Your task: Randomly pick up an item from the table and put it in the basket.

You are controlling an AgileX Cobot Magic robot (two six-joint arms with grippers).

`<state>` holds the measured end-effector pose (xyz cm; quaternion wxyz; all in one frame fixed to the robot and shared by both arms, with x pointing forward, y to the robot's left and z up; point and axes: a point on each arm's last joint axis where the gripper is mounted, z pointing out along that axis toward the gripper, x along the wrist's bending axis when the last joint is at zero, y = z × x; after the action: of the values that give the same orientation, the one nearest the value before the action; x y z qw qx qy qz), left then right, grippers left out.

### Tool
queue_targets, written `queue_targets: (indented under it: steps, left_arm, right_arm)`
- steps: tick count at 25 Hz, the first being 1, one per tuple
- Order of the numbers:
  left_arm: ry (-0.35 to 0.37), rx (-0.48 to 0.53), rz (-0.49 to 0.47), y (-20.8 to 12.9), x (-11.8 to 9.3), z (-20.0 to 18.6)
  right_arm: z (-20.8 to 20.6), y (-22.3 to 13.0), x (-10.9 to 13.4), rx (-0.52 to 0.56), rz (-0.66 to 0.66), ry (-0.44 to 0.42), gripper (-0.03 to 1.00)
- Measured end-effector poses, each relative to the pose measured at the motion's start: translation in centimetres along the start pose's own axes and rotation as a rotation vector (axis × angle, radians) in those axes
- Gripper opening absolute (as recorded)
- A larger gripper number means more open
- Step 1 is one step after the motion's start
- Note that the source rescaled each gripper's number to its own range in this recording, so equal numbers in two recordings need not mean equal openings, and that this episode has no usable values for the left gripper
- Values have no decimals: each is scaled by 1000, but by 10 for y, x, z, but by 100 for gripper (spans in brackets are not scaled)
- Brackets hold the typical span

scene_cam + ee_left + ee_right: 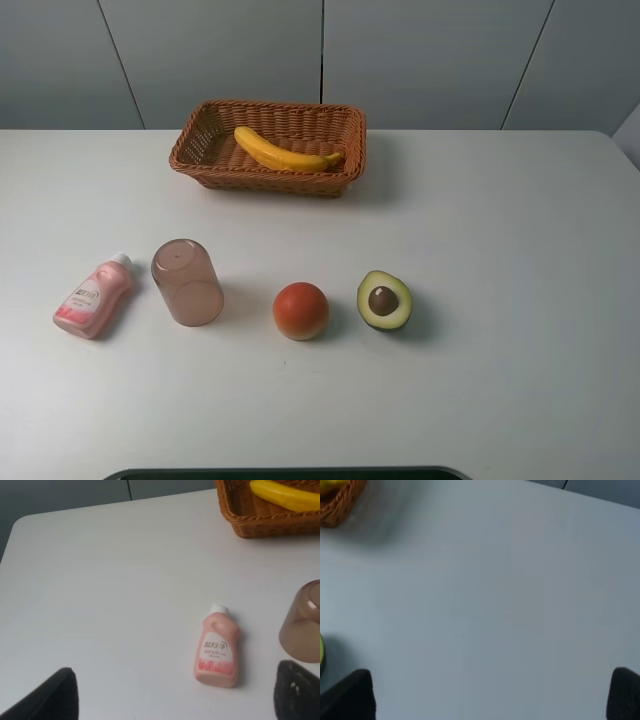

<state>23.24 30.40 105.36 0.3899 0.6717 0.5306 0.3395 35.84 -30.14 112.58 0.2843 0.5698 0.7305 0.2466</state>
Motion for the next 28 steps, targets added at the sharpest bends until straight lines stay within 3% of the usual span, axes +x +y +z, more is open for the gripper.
queue_targets:
  steps: [10,19,28]
  left_arm:
    - [0,0,0,0,0,0]
    - [0,0,0,0,0,0]
    - [0,0,0,0,0,0]
  right_arm:
    - [-45,-82,27,-237,142,-103,100]
    - [-51,-126,38,-295,228,-132,100]
    - [-36,-137,38,-279,269,-147,100]
